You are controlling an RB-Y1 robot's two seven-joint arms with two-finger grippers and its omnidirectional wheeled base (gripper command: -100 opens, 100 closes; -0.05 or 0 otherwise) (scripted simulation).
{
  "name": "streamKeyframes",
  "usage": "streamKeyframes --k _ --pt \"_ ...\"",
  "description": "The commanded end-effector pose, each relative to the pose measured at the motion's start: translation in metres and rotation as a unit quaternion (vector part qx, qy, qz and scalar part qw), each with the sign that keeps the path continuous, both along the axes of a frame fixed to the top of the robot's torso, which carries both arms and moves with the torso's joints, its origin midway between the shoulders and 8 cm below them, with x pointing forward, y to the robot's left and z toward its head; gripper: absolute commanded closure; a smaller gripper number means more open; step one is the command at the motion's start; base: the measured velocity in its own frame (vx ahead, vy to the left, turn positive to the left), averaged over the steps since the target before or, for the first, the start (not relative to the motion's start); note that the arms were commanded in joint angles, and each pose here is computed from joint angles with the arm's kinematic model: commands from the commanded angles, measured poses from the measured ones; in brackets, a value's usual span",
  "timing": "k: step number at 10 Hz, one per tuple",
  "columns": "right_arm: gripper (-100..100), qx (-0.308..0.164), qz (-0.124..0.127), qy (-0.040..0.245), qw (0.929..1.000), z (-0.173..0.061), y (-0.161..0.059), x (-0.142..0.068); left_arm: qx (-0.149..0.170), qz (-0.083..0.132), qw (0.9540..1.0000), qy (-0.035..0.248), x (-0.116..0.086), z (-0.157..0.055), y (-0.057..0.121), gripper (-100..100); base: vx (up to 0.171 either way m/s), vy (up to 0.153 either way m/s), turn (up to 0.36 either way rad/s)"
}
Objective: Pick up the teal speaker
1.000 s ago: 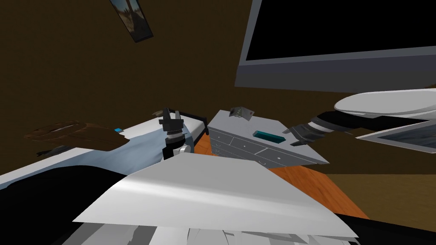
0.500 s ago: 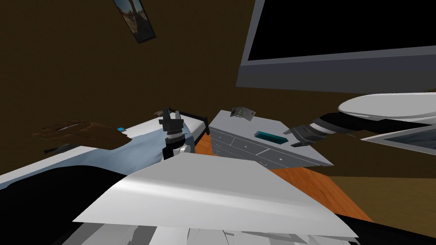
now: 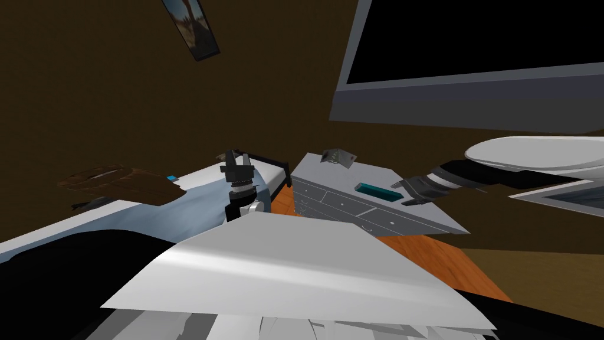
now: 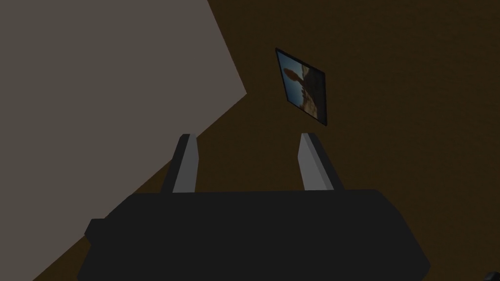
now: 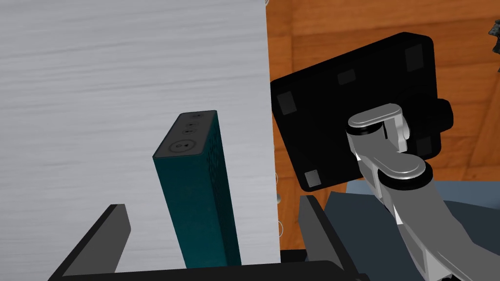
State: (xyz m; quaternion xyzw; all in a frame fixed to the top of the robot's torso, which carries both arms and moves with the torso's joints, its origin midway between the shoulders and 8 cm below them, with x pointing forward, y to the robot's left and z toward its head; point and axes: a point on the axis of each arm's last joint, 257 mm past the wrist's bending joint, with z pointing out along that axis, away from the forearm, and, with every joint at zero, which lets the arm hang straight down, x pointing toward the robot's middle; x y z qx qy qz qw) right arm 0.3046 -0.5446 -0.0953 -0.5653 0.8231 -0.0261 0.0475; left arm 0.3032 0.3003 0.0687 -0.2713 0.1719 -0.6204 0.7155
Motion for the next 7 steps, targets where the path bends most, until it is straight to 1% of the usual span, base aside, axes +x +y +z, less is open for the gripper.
streamKeyframes --k 1,2,3,4,5,6,7 --pt "-100 0.0 -0.001 -0.001 1.0 0.001 0.0 0.0 0.0 0.0 1.0 0.0 0.0 0.0 0.0 0 0.0 0.0 0.0" --pt "-100 0.003 0.001 0.021 0.9998 -0.017 -0.002 -0.01 0.0 0.0 1.0 0.0 0.0 0.0 0.0 0 0.0 0.009 0.02" --pt "-100 0.008 0.004 0.018 0.9998 -0.02 0.001 -0.008 0.0 0.0 1.0 0.0 0.0 0.0 0.0 0 0.0 0.012 0.022" --pt "-100 0.008 0.005 0.016 0.9998 -0.019 0.001 -0.007 0.0 0.0 1.0 0.0 0.0 0.0 0.0 0 -0.001 0.019 0.037" --pt "-100 0.008 0.008 0.008 0.9999 -0.014 0.003 -0.002 0.0 0.0 1.0 0.0 0.0 0.0 0.0 0 0.006 0.013 -0.009" --pt "-100 0.01 0.014 0.032 0.9994 -0.035 0.003 -0.01 0.0 0.0 1.0 0.0 0.0 0.0 0.0 0 0.005 0.023 0.018" --pt "-100 0.015 0.016 0.033 0.9992 -0.038 0.006 -0.01 0.0 0.0 1.0 0.0 0.0 0.0 0.0 0 -0.004 0.019 0.057"
